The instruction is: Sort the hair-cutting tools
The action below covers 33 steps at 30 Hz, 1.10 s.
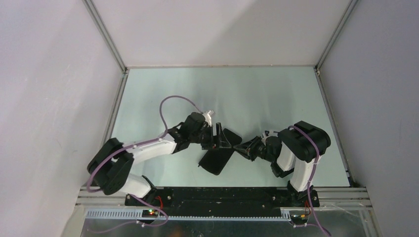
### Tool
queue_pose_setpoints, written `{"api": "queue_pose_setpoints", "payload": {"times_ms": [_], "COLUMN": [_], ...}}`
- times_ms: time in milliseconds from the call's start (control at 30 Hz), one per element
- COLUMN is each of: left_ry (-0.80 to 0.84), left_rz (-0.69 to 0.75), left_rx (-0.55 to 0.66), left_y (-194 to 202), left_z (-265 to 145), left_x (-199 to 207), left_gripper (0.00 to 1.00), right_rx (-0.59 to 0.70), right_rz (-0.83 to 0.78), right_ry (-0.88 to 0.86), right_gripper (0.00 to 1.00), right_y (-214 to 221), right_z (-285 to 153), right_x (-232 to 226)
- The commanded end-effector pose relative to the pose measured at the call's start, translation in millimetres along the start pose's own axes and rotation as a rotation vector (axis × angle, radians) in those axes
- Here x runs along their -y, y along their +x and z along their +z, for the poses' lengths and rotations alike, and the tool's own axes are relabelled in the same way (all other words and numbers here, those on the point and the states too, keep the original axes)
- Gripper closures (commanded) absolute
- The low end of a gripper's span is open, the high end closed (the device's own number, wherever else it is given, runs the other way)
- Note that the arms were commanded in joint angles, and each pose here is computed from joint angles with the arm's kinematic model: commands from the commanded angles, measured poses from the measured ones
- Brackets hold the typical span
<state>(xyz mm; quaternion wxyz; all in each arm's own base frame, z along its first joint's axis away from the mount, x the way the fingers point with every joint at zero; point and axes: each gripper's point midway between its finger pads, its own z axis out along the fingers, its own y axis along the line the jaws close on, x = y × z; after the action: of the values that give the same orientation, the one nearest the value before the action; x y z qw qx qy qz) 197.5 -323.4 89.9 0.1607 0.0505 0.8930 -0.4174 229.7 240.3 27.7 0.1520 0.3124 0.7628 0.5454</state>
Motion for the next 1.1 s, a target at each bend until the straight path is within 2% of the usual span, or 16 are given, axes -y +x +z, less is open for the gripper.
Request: {"api": "queue_pose_setpoints", "payload": {"times_ms": [0,167,333,467,767,1067], "left_ry": [0.016,-0.121,-0.17,-0.159,-0.16,-0.26], "left_rz": [0.051,0.046,0.067,0.084,0.062,0.01], "left_rx": [0.132,0.177,0.072,-0.026,-0.157,-0.196], "left_y": [-33.4,-53.4,-51.6,-47.9,-33.8,-17.6], "left_z": [-33.2,-51.1,-37.2,-22.0,2.8,15.3], "left_x": [19.9,-23.4,-57.6,-62.3,-75.0,-97.4], "left_gripper": [0.18,0.18,0.2,0.23,0.29,0.45], "right_rx": [0.012,0.007,0.001,-0.006,-0.035,-0.069], "right_rz": [0.019,0.002,-0.029,-0.057,-0.131,-0.222], "right_ry": [0.102,0.112,0.124,0.145,0.201,0.241], "right_gripper": [0.79,0.8,0.8,0.81,0.81,0.81], "right_y": [-1.7,-1.8,-3.8,-4.3,-5.4,-7.9], "right_z": [-0.9,1.0,5.8,7.4,14.7,22.4], "right_x": [24.3,24.9,22.9,24.2,24.2,17.2]}}
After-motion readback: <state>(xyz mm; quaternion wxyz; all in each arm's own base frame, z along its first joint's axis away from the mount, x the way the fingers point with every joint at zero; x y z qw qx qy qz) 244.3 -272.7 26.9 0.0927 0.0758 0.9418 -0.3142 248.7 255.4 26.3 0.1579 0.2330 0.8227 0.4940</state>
